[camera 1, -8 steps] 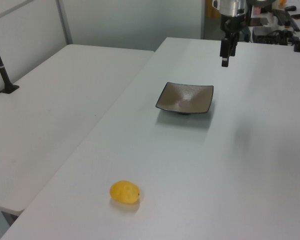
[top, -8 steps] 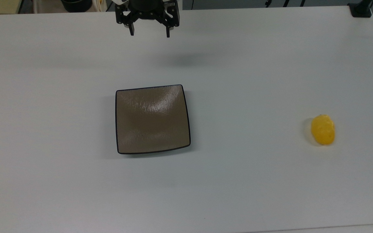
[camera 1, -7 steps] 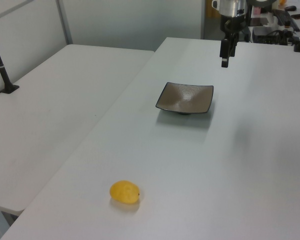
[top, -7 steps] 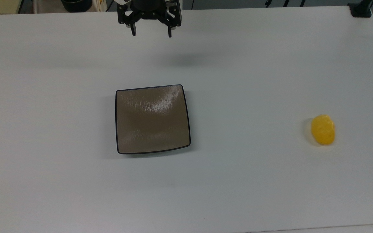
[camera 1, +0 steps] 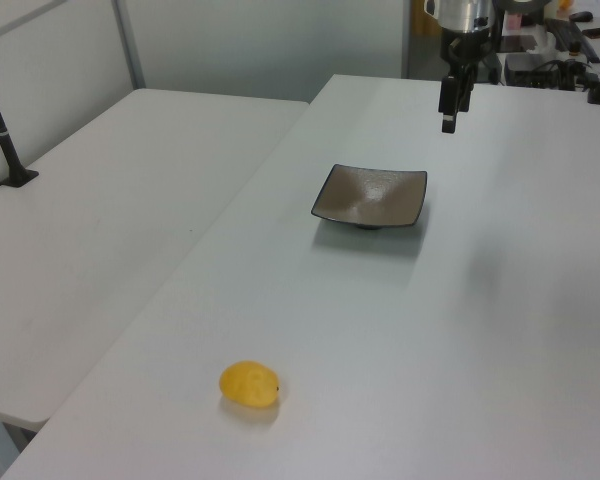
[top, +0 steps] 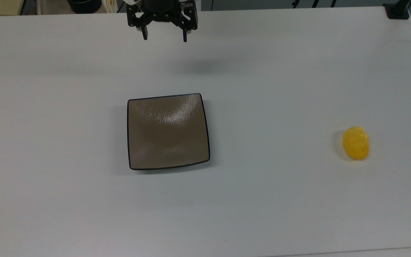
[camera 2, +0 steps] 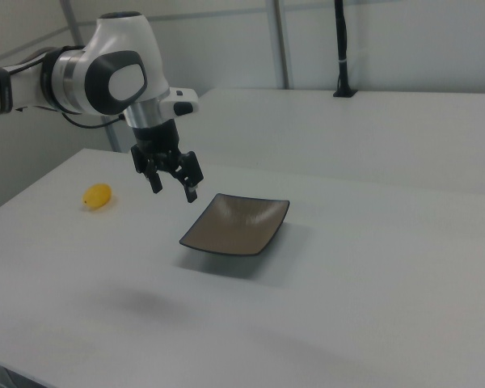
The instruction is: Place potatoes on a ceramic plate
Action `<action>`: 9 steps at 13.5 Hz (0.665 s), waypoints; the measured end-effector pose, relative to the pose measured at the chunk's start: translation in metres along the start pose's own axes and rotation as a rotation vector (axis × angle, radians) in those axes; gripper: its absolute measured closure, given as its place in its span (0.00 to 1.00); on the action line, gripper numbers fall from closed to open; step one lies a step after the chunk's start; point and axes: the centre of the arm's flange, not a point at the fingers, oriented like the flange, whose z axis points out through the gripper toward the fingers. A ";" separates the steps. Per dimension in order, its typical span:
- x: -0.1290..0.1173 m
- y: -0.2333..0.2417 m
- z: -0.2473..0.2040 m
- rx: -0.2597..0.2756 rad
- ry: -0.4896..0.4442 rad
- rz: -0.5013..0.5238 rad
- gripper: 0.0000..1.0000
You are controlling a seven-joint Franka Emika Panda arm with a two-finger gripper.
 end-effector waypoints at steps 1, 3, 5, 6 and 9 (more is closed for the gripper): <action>0.000 0.000 0.000 0.000 0.000 0.000 0.00; 0.000 -0.001 0.000 0.001 0.000 -0.002 0.00; -0.001 -0.010 0.000 0.023 -0.002 0.034 0.00; -0.001 -0.015 0.000 0.042 -0.003 0.071 0.00; 0.006 -0.048 -0.003 0.109 0.059 0.146 0.00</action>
